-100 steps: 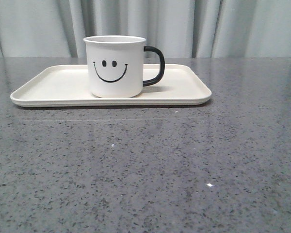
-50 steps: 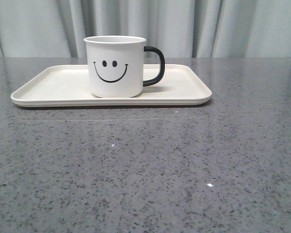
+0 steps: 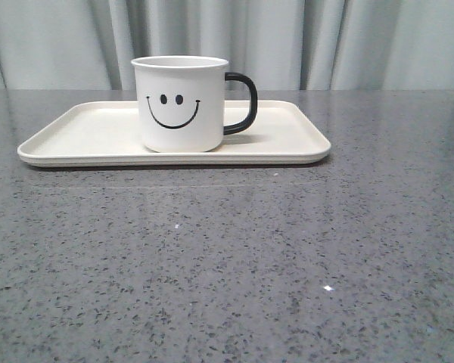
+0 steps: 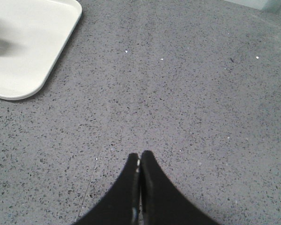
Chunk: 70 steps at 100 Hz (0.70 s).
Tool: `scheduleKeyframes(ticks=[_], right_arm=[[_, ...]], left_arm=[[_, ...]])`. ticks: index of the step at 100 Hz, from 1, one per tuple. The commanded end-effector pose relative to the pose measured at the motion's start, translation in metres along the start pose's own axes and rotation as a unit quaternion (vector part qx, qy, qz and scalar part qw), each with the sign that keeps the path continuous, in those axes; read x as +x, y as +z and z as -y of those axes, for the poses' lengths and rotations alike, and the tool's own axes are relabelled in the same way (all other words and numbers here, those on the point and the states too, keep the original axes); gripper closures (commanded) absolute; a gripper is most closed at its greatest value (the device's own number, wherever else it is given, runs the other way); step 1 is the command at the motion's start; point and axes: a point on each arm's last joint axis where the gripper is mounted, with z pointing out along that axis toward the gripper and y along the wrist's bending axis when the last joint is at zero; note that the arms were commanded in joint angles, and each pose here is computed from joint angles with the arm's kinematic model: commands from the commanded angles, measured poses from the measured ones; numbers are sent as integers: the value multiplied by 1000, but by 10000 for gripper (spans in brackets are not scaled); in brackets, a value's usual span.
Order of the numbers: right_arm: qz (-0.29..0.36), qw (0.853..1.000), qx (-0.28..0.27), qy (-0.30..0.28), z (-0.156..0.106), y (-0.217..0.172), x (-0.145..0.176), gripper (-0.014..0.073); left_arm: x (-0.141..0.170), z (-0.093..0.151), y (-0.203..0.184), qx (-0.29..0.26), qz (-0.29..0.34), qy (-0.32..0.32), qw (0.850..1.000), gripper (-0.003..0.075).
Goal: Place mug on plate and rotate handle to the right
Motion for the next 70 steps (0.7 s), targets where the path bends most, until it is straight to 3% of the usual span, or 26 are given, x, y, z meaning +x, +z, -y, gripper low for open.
scheduleKeyframes(ticks=[1,19,70], right_arm=[[51,999,2,-7,2,-6,-14,660],[51,999,2,-7,2,-6,-14,660],[49,999,3,-7,2,-6,-13,660]], left_arm=[[-4,0,-5,4,39,4,999,740],[-3,1,-14,6,59,5,998,740],[0,0,-13,5,37,8,999,740]])
